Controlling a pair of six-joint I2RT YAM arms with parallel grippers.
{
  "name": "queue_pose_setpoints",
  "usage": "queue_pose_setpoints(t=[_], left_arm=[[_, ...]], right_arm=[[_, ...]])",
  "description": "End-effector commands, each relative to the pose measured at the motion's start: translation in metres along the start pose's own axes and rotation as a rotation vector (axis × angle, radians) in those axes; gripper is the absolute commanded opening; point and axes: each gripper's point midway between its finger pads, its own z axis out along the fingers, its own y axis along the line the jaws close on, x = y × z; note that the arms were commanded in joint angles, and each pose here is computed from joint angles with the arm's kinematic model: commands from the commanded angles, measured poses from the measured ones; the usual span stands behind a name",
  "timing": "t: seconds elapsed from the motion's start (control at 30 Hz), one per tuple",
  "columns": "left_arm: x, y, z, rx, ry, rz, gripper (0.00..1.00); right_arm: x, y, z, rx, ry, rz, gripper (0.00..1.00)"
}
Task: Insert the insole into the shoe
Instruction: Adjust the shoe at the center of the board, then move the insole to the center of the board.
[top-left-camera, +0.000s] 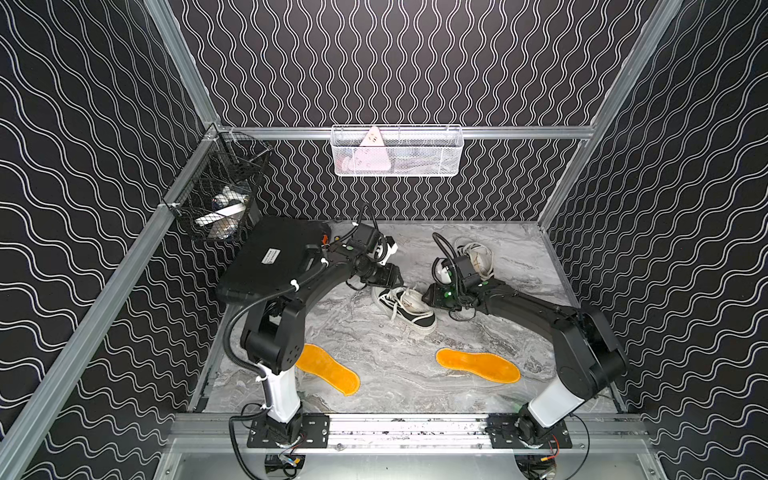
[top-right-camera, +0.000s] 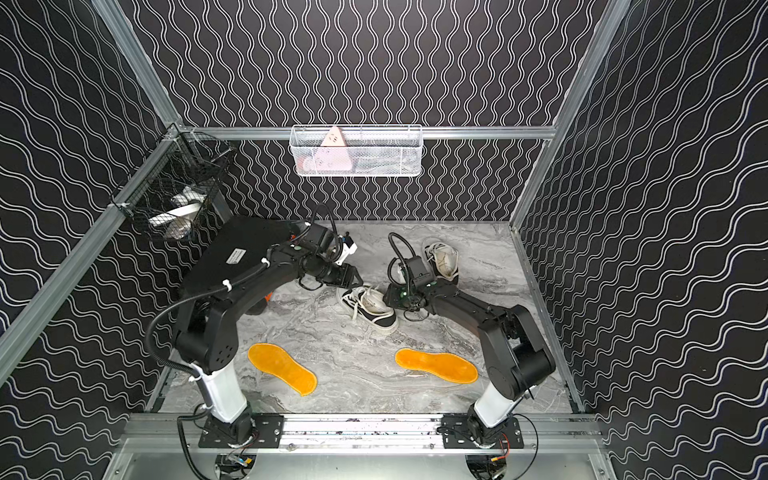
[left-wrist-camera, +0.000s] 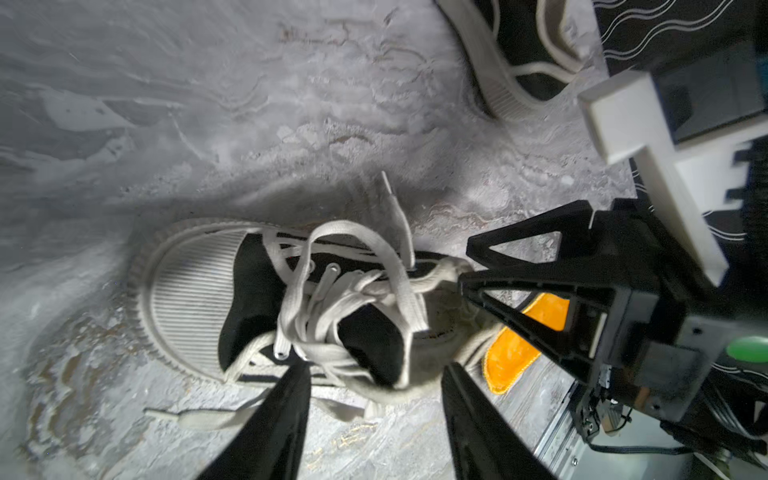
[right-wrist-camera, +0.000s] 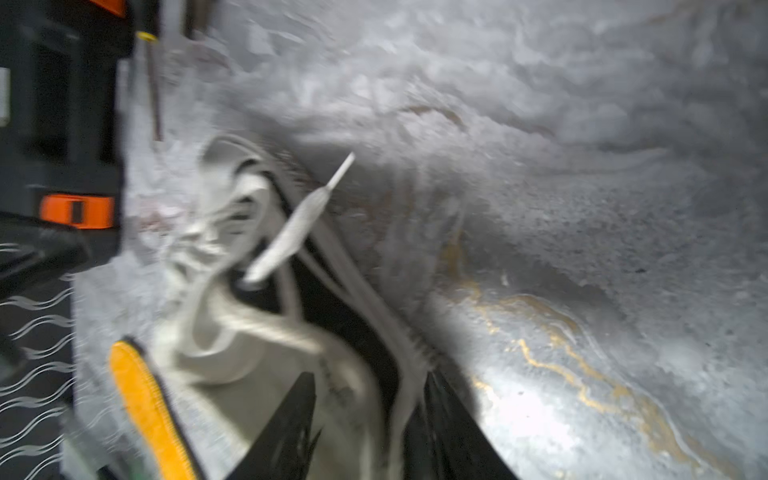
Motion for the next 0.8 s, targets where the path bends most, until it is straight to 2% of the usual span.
queue_pose_setpoints(t=[0.0,0.1,0.17,0.3,0.4,0.47,0.6,0.63,0.77], left_arm=[[0.010,0.030,-0.034,-0.242,-0.037,-0.178,0.61],[0.039,0.062,-0.080,-0.492,-0.084,-0.347,0.63],[0.063,0.075,-0.104,-0.593,-0.103,-0.437,0.65],[0.128,0.092,-0.121,-0.682,-0.092,-0.593,0.62],[0.170,0.099,-0.109,-0.666,-0.040,-0.628,0.59],[0.182,0.090,-0.093,-0.582,-0.012,-0.591,0.56],[0.168,0.022,-0.064,-0.391,-0.056,-0.283,0.54],[0.166,0.006,-0.058,-0.369,-0.053,-0.220,0.54],[0.166,-0.004,-0.039,-0.404,0.009,-0.152,0.54]], right_arm=[[0.010,0.006,-0.022,-0.009,0.072,-0.010,0.53],[0.012,0.001,-0.043,-0.011,0.073,0.005,0.57],[0.012,-0.003,-0.051,-0.003,0.059,0.006,0.58],[0.011,-0.002,-0.058,-0.011,0.034,-0.001,0.58],[0.014,-0.009,-0.055,0.018,0.036,0.008,0.56],[0.020,-0.028,-0.055,0.107,0.048,0.032,0.54],[0.048,-0.064,-0.065,0.250,0.058,0.124,0.52],[0.053,-0.080,-0.071,0.282,0.054,0.193,0.50],[0.093,-0.097,-0.081,0.315,0.126,0.299,0.46]])
